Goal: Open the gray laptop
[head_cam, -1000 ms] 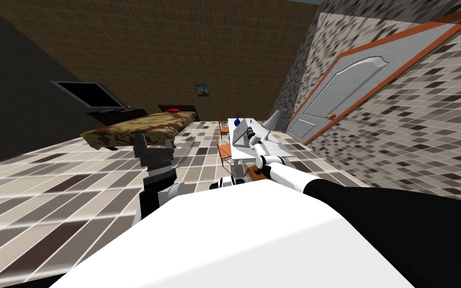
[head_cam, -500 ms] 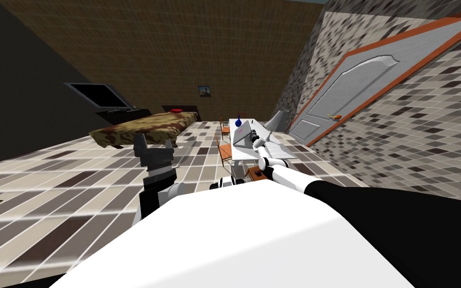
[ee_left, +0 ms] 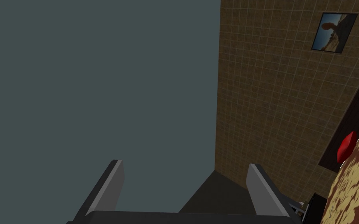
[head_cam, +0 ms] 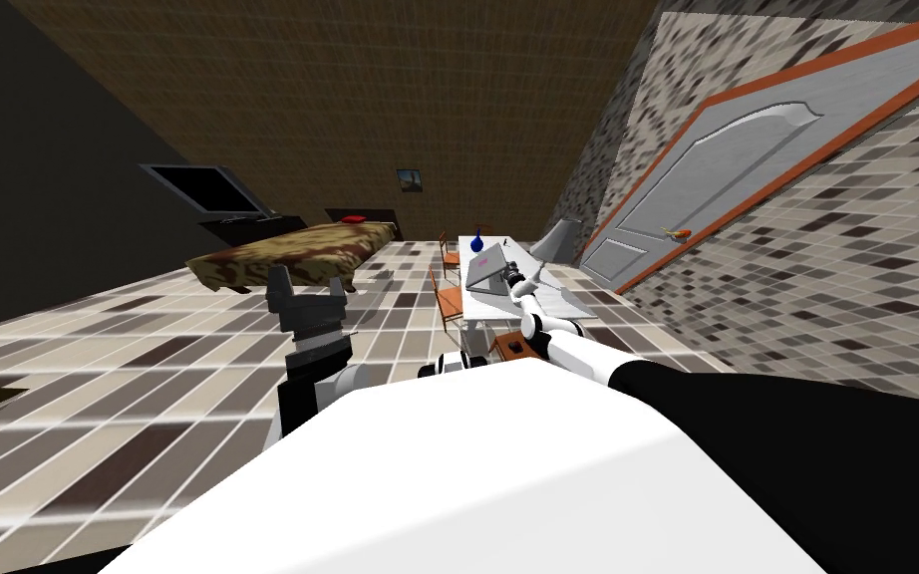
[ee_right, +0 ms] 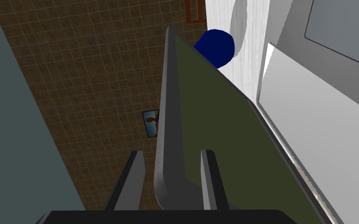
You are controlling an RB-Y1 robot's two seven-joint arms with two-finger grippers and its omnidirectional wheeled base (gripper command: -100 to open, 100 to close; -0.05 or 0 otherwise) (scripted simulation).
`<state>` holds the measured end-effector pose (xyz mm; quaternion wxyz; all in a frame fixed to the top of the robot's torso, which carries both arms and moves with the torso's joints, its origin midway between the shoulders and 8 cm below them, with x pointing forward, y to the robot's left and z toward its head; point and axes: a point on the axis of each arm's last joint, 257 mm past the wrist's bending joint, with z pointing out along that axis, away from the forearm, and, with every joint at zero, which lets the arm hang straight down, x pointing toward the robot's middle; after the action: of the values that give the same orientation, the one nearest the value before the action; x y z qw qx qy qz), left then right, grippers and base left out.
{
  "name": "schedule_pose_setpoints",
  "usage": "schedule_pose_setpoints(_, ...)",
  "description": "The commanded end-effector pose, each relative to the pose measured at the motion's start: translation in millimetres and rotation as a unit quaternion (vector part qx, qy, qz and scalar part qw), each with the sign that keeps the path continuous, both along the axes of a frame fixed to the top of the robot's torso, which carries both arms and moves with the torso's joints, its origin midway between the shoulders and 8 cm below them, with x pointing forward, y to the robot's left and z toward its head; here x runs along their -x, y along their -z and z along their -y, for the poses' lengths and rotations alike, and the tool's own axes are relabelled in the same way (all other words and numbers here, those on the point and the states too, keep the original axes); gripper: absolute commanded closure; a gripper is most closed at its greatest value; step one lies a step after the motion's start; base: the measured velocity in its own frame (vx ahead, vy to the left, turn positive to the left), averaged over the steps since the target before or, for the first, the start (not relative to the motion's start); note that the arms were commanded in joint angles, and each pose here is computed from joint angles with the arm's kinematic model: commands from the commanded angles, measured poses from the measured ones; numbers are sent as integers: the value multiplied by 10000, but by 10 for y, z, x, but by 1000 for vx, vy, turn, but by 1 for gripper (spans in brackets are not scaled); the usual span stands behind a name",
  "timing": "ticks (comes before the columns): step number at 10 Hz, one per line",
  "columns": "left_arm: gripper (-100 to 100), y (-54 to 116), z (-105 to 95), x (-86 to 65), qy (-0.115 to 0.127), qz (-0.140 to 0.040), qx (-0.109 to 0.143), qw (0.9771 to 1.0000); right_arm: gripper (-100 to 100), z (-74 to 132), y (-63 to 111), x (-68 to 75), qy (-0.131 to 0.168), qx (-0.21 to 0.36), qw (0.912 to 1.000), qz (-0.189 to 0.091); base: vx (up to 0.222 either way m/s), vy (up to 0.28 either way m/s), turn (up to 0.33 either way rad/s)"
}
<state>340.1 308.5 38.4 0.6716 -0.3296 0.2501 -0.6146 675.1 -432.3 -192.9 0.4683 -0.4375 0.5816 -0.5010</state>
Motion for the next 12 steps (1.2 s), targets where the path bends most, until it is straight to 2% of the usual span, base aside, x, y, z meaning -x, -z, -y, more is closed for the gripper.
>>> schedule_pose_setpoints(1,0,0,0,0,0,0,0,10000,100,292,74,159,113,-399,9990,144,17,-21,73)
schedule_pose_setpoints(2,0,0,0,0,0,0,0,10000,100,437,107,246,180,-581,9979,214,20,-28,75)
schedule_pose_setpoints(4,0,0,0,0,0,0,0,10000,100,388,103,220,145,-504,9984,202,11,-18,10)
schedule_pose_setpoints(6,0,0,0,0,0,0,0,10000,100,597,417,484,220,-969,9949,173,48,-24,91)
schedule_pose_setpoints(7,0,0,0,0,0,0,0,10000,100,585,408,481,195,-968,9949,189,51,-21,38)
schedule_pose_setpoints(9,0,0,0,0,0,0,0,10000,100,807,696,769,339,-1390,9896,178,57,-22,83)
schedule_pose_setpoints(10,0,0,0,0,0,0,0,10000,100,798,628,751,292,-1358,9900,250,47,-27,42)
schedule_pose_setpoints(11,0,0,0,0,-1,-1,0,10000,-100,793,466,594,351,-1328,9903,200,-53,-23,84)
schedule_pose_setpoints(12,0,0,0,0,0,0,0,10000,-100,793,466,594,351,-1328,9903,200,-83,-19,77)
